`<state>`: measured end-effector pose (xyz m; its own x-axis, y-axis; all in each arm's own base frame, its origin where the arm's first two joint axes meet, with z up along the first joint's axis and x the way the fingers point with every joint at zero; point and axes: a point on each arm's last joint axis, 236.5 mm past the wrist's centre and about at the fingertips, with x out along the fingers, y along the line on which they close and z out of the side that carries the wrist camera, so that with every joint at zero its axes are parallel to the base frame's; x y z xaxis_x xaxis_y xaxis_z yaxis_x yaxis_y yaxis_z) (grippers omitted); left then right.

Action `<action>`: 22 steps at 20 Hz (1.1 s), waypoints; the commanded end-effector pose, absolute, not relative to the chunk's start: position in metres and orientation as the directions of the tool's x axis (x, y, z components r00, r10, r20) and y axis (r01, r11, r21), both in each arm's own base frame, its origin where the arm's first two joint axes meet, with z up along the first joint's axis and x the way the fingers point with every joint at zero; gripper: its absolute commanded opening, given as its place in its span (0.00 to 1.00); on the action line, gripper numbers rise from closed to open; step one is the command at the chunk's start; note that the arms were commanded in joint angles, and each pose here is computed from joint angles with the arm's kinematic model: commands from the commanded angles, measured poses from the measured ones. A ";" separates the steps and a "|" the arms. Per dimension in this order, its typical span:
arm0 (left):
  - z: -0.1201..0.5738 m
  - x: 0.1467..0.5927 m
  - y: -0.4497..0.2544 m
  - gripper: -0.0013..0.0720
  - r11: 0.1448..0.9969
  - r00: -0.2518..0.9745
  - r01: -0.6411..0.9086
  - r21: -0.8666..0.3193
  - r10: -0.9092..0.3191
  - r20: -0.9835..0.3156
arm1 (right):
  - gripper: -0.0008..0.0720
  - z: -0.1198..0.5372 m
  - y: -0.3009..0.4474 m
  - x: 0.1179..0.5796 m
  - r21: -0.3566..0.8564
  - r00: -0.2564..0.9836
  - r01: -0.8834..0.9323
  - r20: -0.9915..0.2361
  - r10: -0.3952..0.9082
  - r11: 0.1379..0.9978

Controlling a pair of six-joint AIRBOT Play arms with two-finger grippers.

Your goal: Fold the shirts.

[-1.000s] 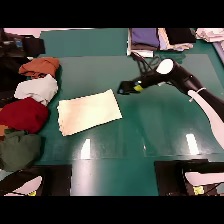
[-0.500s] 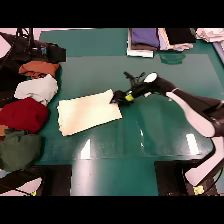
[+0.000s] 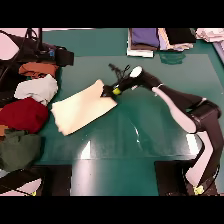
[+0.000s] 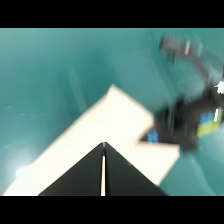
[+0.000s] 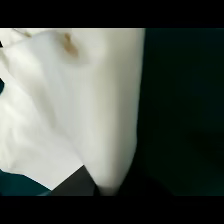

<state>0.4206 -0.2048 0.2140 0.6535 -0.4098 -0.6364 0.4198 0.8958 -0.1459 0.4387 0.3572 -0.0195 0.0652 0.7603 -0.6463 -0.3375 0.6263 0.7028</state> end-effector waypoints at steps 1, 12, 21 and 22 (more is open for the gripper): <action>0.216 0.408 -0.233 0.05 0.865 0.634 0.483 -0.139 -0.455 -0.626 | 0.03 0.022 0.254 0.485 0.555 0.247 -0.323 -0.733 0.634 0.767; 0.227 0.412 -0.243 0.05 0.862 0.658 0.478 -0.168 -0.478 -0.582 | 0.03 0.073 -0.208 0.370 0.307 0.567 0.532 -0.821 -0.063 0.789; 0.229 0.413 -0.243 0.05 0.862 0.664 0.477 -0.170 -0.480 -0.574 | 0.04 0.006 -0.214 0.261 0.316 0.455 0.723 -0.887 -0.079 0.614; 0.229 0.413 -0.243 0.05 0.862 0.664 0.478 -0.168 -0.480 -0.574 | 0.08 0.001 -0.204 0.260 0.316 0.448 0.715 -0.892 -0.062 0.624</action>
